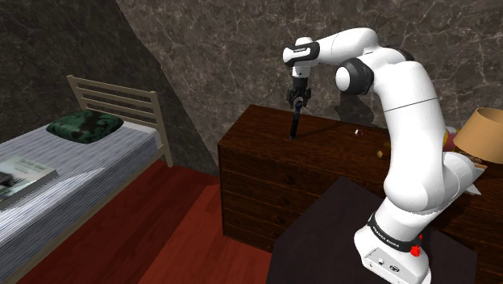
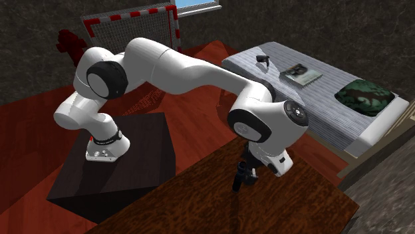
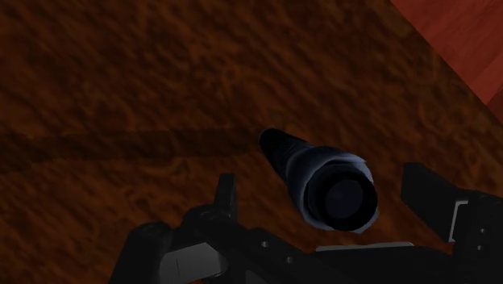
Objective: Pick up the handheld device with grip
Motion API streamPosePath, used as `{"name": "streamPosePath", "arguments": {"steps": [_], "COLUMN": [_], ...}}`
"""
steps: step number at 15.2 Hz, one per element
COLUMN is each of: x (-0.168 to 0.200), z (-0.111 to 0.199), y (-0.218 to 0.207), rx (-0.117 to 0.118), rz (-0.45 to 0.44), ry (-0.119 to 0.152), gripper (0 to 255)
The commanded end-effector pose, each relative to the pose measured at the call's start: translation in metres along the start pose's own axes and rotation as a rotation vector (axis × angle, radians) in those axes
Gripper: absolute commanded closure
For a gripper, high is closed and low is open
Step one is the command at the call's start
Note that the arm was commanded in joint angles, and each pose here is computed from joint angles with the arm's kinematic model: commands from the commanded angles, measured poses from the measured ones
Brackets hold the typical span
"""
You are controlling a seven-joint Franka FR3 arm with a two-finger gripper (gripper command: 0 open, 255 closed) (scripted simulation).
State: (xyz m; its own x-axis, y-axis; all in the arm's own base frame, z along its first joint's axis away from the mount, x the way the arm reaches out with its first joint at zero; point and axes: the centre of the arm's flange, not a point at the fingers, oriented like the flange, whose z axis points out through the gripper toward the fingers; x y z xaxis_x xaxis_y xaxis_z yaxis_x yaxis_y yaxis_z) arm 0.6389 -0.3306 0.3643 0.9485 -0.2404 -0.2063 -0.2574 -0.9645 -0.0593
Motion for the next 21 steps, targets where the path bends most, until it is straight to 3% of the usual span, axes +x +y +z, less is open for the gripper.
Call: {"name": "streamPosePath", "arguments": {"steps": [1, 2, 11, 21], "x": [0.002, 0.001, 0.002, -0.009], "z": [0.004, 0.004, 0.004, -0.048], "y": [-0.001, 0.000, -0.001, -0.004], "rx": [0.000, 0.000, 0.000, 0.000], "rz": [0.000, 0.000, 0.000, 0.000], "ry": [0.001, 0.001, 0.001, 0.001], "gripper": [0, 255, 255, 255]}}
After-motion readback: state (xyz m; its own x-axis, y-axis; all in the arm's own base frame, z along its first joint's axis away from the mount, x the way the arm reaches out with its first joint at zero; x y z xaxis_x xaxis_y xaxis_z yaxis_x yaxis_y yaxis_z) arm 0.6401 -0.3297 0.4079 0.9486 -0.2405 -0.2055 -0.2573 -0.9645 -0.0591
